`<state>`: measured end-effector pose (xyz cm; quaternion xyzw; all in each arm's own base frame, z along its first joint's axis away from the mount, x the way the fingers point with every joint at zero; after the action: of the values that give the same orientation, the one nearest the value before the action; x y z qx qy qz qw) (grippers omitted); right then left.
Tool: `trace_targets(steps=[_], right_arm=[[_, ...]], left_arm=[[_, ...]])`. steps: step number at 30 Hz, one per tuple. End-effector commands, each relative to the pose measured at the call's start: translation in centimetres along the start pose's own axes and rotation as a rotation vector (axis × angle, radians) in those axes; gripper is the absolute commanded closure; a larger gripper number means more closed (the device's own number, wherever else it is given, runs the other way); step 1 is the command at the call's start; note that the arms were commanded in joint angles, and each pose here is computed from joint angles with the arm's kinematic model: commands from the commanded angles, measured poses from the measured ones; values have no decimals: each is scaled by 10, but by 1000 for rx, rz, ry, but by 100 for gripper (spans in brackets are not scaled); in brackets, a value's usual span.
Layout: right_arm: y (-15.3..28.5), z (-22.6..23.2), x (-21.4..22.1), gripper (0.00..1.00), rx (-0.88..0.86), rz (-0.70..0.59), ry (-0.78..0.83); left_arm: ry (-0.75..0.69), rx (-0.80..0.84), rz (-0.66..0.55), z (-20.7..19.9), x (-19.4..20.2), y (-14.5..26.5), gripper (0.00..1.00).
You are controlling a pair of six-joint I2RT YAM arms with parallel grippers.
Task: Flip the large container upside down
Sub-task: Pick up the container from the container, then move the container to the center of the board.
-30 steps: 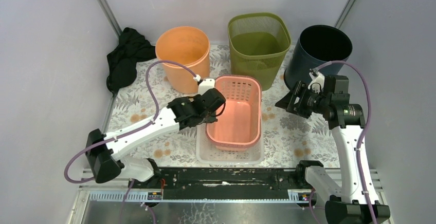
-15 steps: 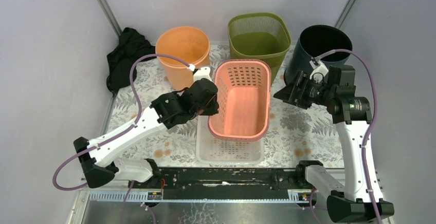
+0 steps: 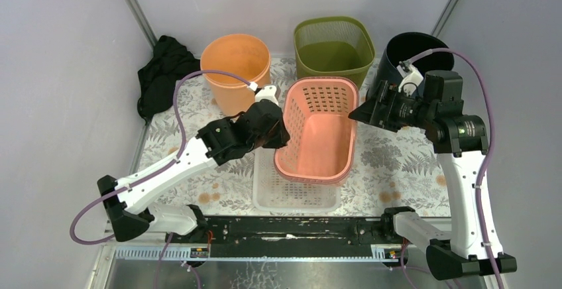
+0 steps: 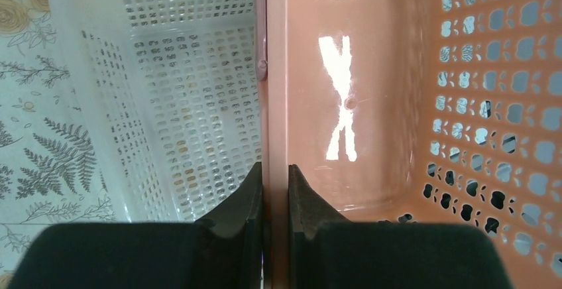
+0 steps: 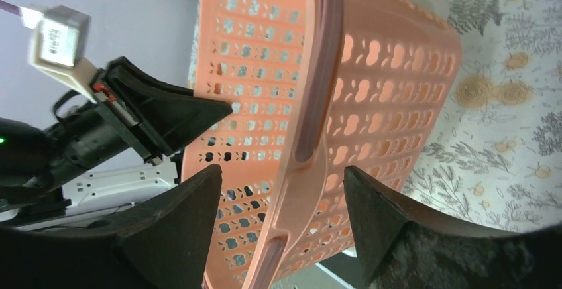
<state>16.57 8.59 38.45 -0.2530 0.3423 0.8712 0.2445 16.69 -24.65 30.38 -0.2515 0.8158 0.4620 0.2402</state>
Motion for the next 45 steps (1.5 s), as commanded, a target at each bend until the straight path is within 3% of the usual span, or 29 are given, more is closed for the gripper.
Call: trace_targets(steps=[1, 7, 10, 19, 26, 34, 37, 45], right_arm=[[-4, 2, 4, 26, 71, 55, 30], [-7, 2, 10, 26, 141, 87, 60], [-3, 2, 11, 22, 165, 82, 72], [1, 9, 7, 8, 137, 54, 76], [-14, 7, 8, 9, 71, 72, 50], [-34, -18, 18, 11, 163, 115, 46], [-50, -46, 35, 18, 263, 185, 32], [-92, -97, 81, 21, 366, 293, -12]], left_arm=[[36, 128, -82, -32, -28, 3, 100], [40, 132, -102, -36, -32, 0, 100], [19, 73, -123, -29, -38, 7, 100], [-4, -149, -208, 23, -65, 66, 100], [-5, -349, -255, 53, -74, 111, 100], [34, -247, -226, 51, -61, 105, 100], [61, -169, -247, 46, -62, 107, 100], [64, -99, -246, 38, -67, 118, 100]])
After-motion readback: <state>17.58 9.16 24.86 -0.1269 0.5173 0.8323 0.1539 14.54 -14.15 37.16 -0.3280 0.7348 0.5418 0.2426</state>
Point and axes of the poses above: each gripper's point midway between its finger pads, its own y axis back along the fingers, its own z axis along the line the jaws close on, x = y × z, the point moved 8 cm from there along y, back along the fingers, and after that the axes turned 4 degrees about y, right-handed, at the moved point
